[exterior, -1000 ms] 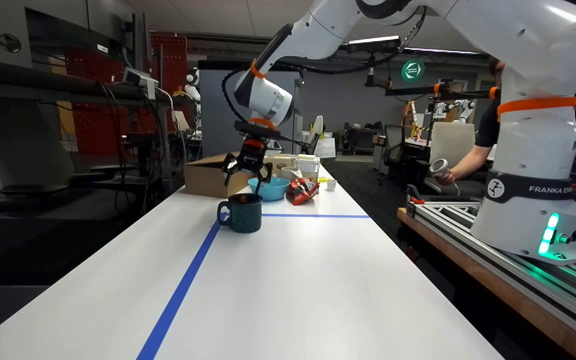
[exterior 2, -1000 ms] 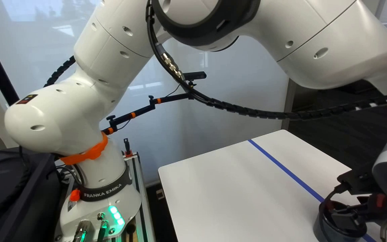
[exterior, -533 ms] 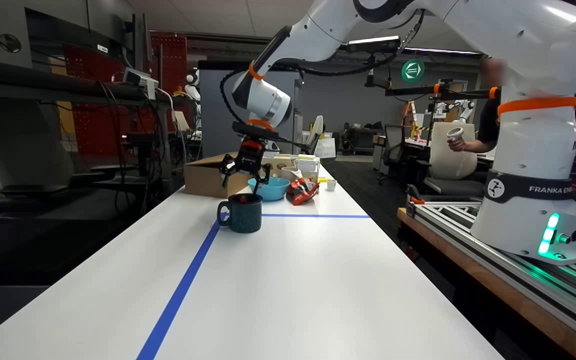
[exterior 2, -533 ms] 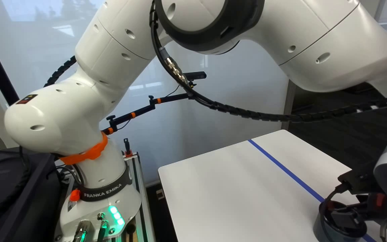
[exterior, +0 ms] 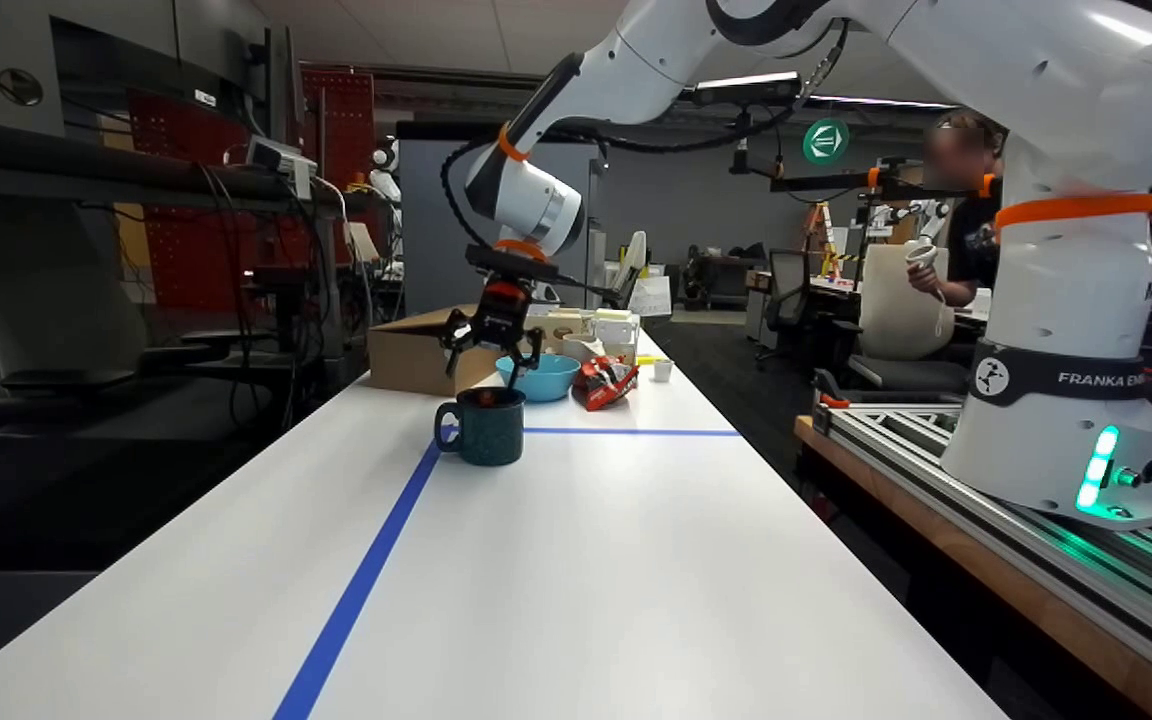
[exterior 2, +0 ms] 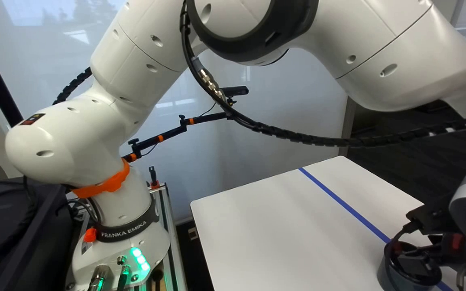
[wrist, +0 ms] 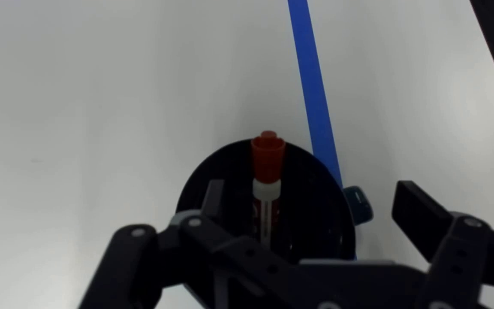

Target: Remove the marker from the cup and put it on the table

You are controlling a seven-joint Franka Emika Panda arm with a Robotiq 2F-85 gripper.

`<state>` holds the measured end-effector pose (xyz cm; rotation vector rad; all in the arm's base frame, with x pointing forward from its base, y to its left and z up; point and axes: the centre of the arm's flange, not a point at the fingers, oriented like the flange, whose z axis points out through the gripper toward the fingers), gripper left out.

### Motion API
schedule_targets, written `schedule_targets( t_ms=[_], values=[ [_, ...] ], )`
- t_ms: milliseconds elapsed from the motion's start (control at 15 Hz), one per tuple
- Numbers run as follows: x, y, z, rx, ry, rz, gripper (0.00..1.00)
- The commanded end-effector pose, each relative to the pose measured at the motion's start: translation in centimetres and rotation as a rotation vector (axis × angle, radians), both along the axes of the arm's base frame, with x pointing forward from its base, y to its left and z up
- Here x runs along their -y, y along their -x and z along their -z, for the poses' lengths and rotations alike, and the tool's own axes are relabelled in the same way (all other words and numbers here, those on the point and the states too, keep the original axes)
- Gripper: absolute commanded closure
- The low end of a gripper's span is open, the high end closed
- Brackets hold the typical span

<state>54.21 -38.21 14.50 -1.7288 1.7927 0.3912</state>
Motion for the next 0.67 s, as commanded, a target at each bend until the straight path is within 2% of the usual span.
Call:
schedule_targets(
  t_ms=[0,133,200,267,400,600],
  values=[
    [-0.1,2.4,0.0,0.005,-0.007,0.015,0.00],
    [0.0,3.4,0.2,-0.001,-0.004,0.020,0.00],
    [0.1,3.9,0.0,0.004,-0.003,0.016,0.07],
    [0.2,4.2,-0.3,0.001,0.006,0.016,0.27],
    [0.4,4.6,-0.9,0.008,0.014,0.022,0.31],
    [0.8,4.8,-1.9,0.010,0.024,0.028,0.56]
  ],
)
